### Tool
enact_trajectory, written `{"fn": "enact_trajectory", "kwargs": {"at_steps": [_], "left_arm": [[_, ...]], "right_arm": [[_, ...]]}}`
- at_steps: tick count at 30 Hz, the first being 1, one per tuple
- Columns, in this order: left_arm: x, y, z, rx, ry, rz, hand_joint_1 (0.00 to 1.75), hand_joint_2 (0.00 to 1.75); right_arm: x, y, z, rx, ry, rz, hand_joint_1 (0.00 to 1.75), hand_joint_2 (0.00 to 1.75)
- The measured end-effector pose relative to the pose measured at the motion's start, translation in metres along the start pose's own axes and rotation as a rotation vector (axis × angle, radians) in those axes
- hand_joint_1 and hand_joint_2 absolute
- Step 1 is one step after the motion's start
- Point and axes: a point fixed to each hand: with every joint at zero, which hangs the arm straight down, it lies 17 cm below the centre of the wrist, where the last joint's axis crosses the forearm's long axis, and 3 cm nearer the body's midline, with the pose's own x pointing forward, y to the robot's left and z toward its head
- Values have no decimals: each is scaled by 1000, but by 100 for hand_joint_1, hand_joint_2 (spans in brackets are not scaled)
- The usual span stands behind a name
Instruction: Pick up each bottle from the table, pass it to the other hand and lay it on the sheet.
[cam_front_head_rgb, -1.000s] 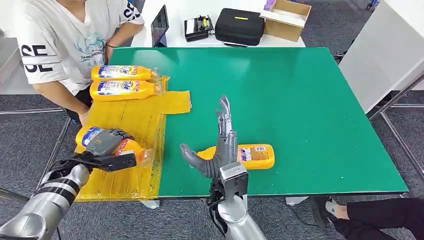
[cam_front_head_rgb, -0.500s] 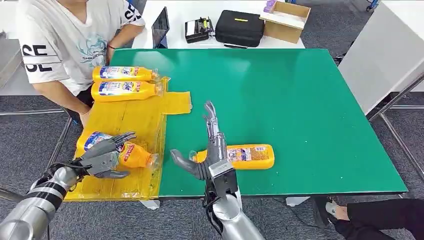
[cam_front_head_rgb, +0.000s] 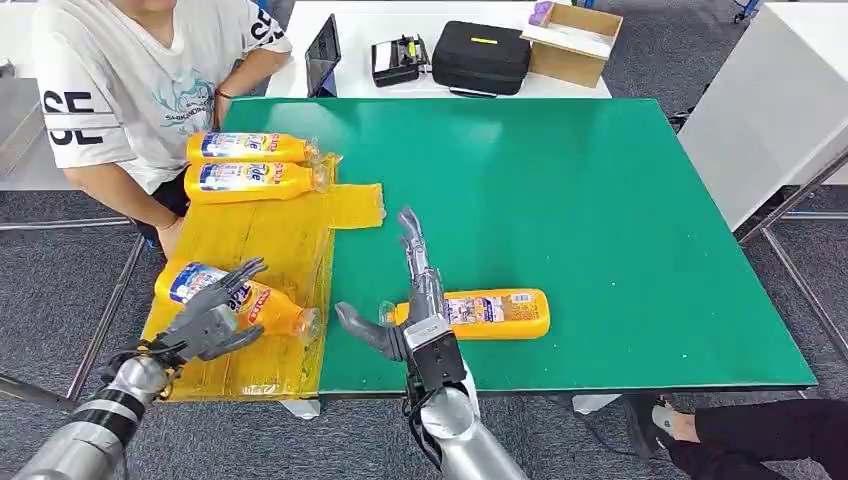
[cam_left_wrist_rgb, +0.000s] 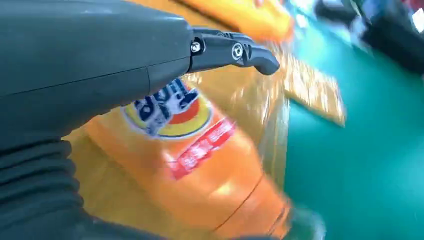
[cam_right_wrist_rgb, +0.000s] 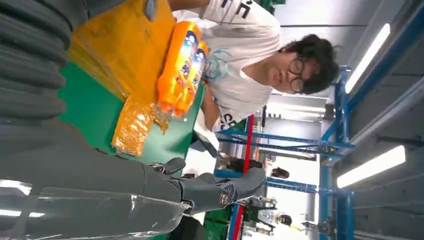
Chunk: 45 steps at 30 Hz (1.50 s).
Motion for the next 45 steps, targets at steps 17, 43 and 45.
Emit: {"fn": "enact_trajectory", "kwargs": {"at_steps": [17,43,45], "left_arm": [[79,157,28,903,-191,158,0,175],[37,96,76,908,-70,336,0,175],[35,91,73,894,-64,345,0,175]], "right_arm": [[-62,25,21,319,182,370,0,175],[-192,-136,132,748,655,788,0,175],[-195,-138,138,761,667,797,0,175]]}}
